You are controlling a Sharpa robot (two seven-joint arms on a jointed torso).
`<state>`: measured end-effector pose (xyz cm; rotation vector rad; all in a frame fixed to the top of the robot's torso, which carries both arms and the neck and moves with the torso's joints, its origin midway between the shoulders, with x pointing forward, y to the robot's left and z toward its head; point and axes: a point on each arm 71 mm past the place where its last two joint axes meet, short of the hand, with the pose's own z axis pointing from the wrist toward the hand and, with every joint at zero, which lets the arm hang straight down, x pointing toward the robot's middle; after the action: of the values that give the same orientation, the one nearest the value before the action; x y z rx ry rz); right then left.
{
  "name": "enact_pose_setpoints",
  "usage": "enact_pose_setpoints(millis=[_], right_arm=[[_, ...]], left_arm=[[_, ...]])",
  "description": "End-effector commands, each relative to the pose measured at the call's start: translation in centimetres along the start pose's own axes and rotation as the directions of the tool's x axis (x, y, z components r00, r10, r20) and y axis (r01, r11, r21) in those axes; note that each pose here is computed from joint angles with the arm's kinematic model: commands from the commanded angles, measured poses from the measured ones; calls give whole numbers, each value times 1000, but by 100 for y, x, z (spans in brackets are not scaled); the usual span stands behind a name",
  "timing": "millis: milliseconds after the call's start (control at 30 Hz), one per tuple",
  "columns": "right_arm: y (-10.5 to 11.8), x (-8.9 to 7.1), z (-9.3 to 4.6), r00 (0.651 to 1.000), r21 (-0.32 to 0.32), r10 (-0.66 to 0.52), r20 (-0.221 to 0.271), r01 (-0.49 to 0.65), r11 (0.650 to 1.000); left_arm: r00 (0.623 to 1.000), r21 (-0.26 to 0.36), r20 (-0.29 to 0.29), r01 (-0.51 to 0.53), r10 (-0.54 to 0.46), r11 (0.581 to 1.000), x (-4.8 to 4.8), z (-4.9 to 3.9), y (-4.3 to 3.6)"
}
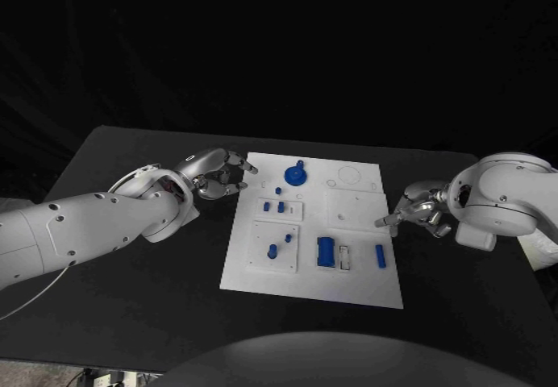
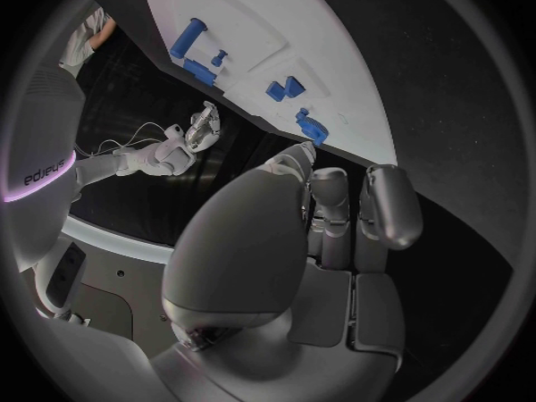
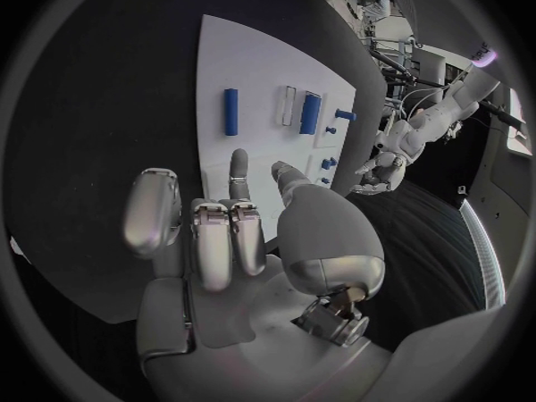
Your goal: Assemble the parts on the task board
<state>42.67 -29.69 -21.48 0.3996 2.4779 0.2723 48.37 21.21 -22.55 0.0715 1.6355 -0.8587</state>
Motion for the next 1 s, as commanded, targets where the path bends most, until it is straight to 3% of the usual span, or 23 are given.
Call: enact_pose_setpoints(millis=[33,500,1000], right_arm=[[-55,4,12,992,70,-124,-9,125,990],[-69,126,132,986,97,-158,-45,162,982],[50,256,184,987,72,-153,-44,156,985]], left_arm=[[1000,8,8,6,-6,1000,-1,0,-13],[1000,3,3,6,-6,1000,4,4,-7],[1000,-11,-7,8,-8,1000,8,1,7]])
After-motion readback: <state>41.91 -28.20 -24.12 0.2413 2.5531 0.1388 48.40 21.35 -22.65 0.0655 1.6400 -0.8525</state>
